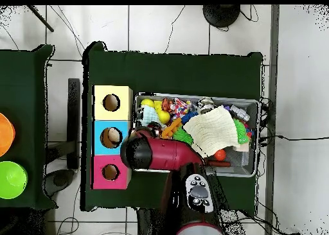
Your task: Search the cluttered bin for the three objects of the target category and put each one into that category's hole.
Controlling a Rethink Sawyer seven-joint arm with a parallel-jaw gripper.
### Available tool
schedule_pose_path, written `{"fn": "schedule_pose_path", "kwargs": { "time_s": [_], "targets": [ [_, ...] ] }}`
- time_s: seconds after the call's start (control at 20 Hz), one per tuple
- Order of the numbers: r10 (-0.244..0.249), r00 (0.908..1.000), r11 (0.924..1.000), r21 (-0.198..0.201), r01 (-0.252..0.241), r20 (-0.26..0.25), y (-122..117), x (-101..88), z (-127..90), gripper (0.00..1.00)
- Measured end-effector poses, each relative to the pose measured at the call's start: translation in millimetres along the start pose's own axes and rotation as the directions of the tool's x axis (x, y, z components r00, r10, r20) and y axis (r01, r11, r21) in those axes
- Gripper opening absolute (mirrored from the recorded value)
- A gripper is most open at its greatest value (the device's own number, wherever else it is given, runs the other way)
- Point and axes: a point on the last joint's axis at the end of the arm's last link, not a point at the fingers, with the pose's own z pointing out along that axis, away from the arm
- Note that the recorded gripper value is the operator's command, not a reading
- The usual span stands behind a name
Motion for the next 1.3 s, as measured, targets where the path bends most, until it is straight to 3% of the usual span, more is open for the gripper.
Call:
{"fn": "schedule_pose_path", "kwargs": {
  "time_s": [0.2, 0.7, 0.9, 1.3],
  "targets": [
    [0.002, 0.9999, 0.9998, -0.02, -0.002, 0.016, 1.4, 3.6, 17.6, 1.0],
    [-0.024, 0.993, 0.9996, -0.011, 0.026, 0.115, 19.6, 4.1, 26.6, 1.0],
    [-0.051, 0.991, 0.9986, -0.009, 0.053, 0.124, 35.1, 6.7, 25.6, 1.0],
    [-0.056, 0.9899, 0.9984, 0.014, 0.055, 0.13, 36.9, 9.1, 23.7, 1.0]
  ]
}}
